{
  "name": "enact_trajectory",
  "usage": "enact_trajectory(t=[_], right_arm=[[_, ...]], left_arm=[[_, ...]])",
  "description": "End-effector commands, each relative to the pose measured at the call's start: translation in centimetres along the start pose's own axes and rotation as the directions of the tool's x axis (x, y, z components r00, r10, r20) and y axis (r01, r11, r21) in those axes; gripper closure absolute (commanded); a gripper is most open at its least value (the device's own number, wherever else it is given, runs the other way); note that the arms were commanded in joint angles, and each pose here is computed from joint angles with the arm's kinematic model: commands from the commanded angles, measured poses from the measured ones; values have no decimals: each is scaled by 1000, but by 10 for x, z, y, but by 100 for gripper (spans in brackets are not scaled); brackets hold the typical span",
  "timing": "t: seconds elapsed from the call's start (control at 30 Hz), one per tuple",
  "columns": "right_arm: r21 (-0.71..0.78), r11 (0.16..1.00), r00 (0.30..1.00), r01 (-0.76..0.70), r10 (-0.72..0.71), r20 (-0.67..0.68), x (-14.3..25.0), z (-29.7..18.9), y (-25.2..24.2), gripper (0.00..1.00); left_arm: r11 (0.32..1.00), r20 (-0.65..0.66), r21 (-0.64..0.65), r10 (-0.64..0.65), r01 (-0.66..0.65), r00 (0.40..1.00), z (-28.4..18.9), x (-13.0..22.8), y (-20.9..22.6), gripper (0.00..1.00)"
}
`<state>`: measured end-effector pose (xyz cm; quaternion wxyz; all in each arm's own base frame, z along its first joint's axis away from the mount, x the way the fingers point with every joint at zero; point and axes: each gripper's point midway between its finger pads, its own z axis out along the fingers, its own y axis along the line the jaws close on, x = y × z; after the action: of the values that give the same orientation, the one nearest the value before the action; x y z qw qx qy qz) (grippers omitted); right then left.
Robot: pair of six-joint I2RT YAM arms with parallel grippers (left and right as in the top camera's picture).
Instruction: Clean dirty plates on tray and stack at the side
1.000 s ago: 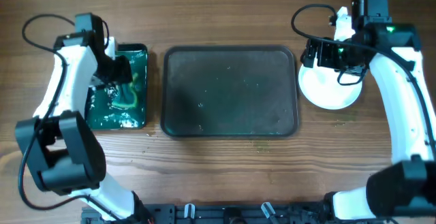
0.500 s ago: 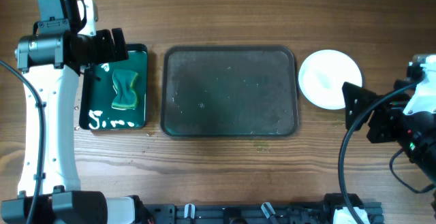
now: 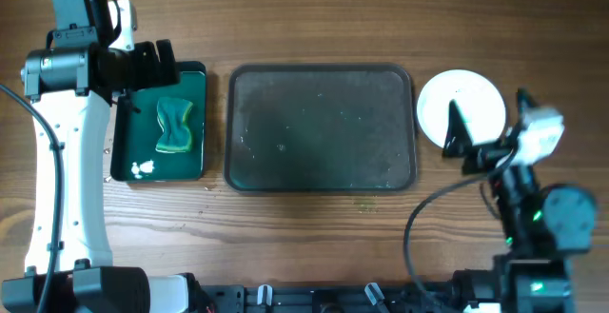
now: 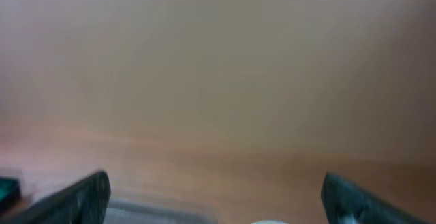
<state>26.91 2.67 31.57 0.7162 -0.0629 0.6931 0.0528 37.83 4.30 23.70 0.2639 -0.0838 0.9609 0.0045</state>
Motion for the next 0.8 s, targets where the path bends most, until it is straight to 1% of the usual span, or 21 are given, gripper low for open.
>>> enact_trajectory(t=[0.0, 0.17, 0.27, 0.3, 0.37, 0.77], right_arm=[[-33, 999, 998, -2, 4, 56, 49, -20, 10, 0], [-31, 1000, 996, -3, 6, 90, 105, -27, 12, 0], [-32, 999, 998, -29, 31, 52, 119, -29, 12, 0], [-35, 998, 999, -45, 45, -5, 133, -29, 13, 0], [-30, 997, 997, -71, 70, -16, 136, -29, 12, 0], [-28, 997, 997, -72, 71, -30, 139, -28, 12, 0]], left_arm=[[1000, -1, 6, 12, -12, 1000, 1, -1, -1, 0], [1000, -1, 6, 12, -12, 1000, 1, -1, -1, 0], [1000, -1, 6, 12, -12, 1000, 1, -1, -1, 0], [1000, -1, 6, 12, -12, 1000, 1, -1, -1, 0], [1000, -1, 5, 12, -12, 1000, 1, -1, -1, 0], [1000, -1, 6, 12, -12, 1000, 1, -1, -1, 0]])
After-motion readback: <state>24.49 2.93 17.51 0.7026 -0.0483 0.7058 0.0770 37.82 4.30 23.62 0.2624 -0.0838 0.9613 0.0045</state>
